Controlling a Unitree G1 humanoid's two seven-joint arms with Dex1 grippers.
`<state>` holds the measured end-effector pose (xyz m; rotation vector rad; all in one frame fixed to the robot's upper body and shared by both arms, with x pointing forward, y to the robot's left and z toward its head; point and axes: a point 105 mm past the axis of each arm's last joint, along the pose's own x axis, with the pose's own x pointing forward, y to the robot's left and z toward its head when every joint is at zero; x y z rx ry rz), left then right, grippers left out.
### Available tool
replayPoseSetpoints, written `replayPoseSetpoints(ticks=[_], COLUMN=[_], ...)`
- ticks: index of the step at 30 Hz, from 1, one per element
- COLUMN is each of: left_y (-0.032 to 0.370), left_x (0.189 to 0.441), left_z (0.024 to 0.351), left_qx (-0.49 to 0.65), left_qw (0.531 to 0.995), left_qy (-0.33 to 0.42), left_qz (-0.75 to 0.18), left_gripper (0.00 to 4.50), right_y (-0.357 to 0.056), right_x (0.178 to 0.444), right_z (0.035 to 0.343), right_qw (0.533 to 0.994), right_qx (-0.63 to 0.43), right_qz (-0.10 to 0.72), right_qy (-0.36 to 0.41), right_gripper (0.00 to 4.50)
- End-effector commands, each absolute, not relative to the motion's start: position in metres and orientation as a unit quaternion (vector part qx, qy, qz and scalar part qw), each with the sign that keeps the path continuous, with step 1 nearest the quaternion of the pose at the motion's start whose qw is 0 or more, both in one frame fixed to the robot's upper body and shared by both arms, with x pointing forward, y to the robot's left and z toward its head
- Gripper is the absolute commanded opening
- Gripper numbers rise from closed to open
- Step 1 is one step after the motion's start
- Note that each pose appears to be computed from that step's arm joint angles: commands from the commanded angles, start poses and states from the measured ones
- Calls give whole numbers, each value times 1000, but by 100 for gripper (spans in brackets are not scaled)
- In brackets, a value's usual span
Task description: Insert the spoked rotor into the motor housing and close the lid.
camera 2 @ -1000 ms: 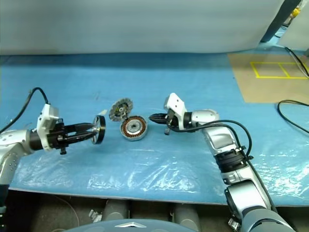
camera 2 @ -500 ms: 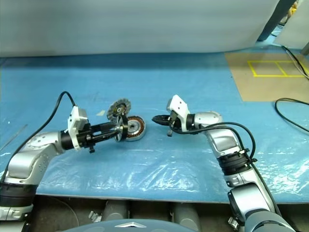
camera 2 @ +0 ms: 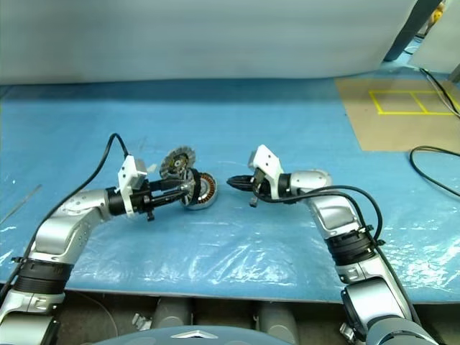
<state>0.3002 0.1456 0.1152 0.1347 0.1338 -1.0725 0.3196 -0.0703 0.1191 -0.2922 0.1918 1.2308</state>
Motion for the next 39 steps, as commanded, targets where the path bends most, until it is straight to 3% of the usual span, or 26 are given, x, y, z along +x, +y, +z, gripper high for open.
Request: replayPoseSetpoints(ticks=[1, 25, 34, 37, 39], left_y=[147, 147, 143, 142, 139], left_x=[304, 308, 313, 314, 312], left_z=[123, 119, 134, 138, 140], left_qx=[90, 110, 85, 74, 59], left_qw=[858, 860, 872, 875, 873], left_qy=[48, 93, 79, 68, 62], left_qz=[-504, -490, -476, -474, -480], left_gripper=[127, 127, 422, 411, 363], right_y=[-68, -65, -66, -66, -66], right_x=[318, 321, 322, 322, 323], right_z=[133, 130, 128, 128, 128], right_qw=[802, 800, 801, 802, 802], right_qx=[-142, -154, -156, -157, -157], right_qz=[577, 576, 574, 573, 573], right_qy=[65, 64, 64, 64, 63], right_gripper=[0, 0, 0, 0, 0])
